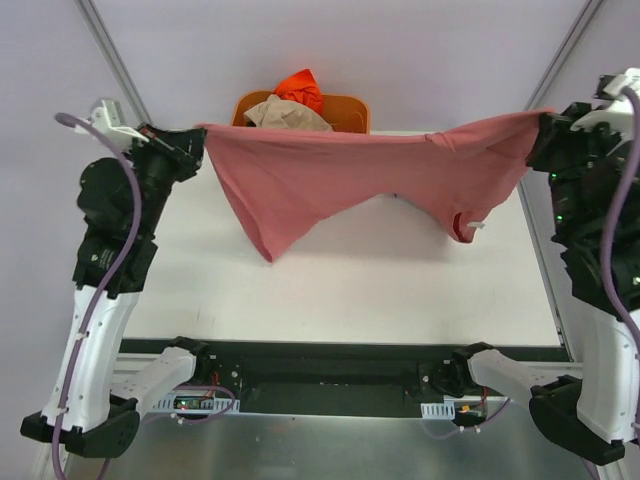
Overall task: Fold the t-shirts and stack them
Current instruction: Flatten out the tshirt, then fold the flattened tshirt in 1/3 of the way
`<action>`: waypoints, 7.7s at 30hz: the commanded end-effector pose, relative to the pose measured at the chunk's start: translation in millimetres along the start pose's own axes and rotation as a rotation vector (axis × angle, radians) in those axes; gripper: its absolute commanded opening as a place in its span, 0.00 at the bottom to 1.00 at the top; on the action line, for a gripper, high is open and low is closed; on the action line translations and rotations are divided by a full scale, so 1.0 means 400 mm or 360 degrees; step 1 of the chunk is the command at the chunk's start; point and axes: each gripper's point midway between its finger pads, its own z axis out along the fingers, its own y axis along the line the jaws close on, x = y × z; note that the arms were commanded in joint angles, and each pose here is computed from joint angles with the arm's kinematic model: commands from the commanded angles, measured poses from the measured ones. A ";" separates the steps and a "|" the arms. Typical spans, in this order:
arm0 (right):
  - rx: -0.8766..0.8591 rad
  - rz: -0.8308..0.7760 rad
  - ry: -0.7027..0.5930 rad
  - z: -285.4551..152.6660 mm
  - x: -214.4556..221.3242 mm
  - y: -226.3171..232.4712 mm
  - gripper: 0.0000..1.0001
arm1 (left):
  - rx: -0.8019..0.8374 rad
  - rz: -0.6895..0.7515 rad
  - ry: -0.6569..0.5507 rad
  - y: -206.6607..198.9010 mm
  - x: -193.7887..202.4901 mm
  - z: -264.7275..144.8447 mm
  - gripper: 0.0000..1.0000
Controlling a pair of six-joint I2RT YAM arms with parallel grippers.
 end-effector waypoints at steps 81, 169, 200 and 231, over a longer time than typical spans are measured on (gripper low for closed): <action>-0.0381 -0.0094 0.1729 -0.064 0.941 0.164 0.04 | -0.1235 0.0267 0.0947 0.713 0.618 0.056 0.00; -0.1067 -0.0448 0.2360 -0.287 1.182 0.429 0.10 | -0.1265 0.0236 0.1295 0.747 0.730 0.035 0.99; -0.0409 0.0393 0.2198 -0.055 1.223 0.237 0.96 | -0.1335 0.0231 0.1354 0.770 0.750 0.032 0.99; -0.0195 0.0219 0.2080 0.269 1.264 0.111 0.96 | -0.1382 0.0132 0.1294 0.813 0.724 0.182 0.99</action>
